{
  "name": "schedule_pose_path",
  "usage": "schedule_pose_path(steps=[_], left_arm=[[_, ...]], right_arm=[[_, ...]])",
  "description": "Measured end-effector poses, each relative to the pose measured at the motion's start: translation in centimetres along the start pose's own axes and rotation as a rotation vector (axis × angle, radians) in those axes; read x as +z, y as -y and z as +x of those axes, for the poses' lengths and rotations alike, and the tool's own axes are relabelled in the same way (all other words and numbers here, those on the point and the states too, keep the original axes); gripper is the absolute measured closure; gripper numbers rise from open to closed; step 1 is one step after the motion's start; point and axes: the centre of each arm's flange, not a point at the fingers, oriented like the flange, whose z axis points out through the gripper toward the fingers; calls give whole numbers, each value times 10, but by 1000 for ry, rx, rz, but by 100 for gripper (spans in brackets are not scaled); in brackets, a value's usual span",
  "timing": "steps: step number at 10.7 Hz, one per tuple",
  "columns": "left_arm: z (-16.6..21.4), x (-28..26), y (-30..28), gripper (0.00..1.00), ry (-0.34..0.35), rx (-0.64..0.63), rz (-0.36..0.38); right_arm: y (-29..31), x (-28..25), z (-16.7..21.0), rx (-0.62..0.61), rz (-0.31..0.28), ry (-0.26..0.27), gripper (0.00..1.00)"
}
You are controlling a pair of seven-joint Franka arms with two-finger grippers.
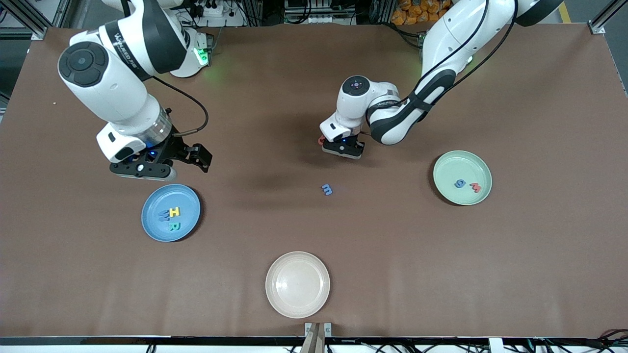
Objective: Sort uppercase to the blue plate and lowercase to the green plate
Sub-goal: 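Grasp the yellow 4 with the left gripper while the right gripper withdraws, then place the 4 on the green plate while the right gripper reaches the Q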
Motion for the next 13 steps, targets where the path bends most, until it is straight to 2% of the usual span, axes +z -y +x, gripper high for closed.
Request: schedule_pose_path(steps=[8, 13], left_arm=[[10, 0, 8, 66, 7, 12, 69], [28, -22, 30, 66, 95, 72, 139]], right_arm=[[0, 0, 0, 1, 0, 1, 0], [0, 0, 0, 1, 0, 1, 0]])
